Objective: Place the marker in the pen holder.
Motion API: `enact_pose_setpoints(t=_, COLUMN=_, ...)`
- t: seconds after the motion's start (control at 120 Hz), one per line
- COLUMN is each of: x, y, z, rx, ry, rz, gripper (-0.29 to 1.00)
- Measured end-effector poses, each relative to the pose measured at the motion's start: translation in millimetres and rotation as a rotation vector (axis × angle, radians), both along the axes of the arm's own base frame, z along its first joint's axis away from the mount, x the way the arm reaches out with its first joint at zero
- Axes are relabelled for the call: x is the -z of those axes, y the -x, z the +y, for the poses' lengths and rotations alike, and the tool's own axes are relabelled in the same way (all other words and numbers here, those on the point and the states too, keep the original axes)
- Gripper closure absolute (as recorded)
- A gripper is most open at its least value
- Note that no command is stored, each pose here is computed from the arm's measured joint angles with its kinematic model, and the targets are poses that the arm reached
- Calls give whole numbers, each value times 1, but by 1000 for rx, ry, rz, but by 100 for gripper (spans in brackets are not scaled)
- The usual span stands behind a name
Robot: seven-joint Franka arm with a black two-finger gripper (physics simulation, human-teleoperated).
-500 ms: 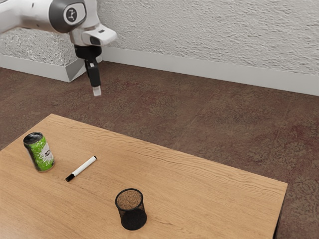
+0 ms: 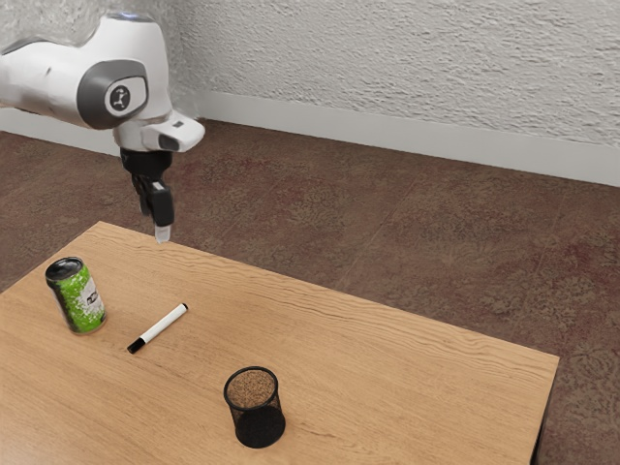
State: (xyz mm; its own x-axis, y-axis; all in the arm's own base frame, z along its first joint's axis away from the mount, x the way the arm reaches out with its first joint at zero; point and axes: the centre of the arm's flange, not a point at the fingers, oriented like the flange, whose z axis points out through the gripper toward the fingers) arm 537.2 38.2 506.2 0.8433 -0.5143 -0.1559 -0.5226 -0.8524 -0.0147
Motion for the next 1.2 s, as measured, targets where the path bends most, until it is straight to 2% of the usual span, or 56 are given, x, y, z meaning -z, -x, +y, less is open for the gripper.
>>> enact_pose_setpoints(t=0.067, x=37, y=1, z=16, rx=-50, ry=-10, rz=-12, gripper=0)
enact_pose_setpoints(t=0.167, x=79, y=-7, z=43, rx=-147, ry=20, rz=-64, gripper=1)
enact_pose_setpoints(t=0.233, x=114, y=-14, z=63, rx=-206, ry=20, rz=-81, gripper=4)
enact_pose_setpoints(t=0.425, x=156, y=-32, z=92, rx=-304, ry=11, rz=-142, gripper=38)
enact_pose_setpoints(t=0.583, x=187, y=-35, z=92, rx=-333, ry=6, rz=-143, gripper=51)
enact_pose_setpoints(t=0.817, x=233, y=-35, z=99, rx=-374, ry=-6, rz=-100, gripper=56)
enact_pose_setpoints(t=1.2, x=245, y=-36, z=94, rx=-406, ry=0, rz=-96, gripper=57)
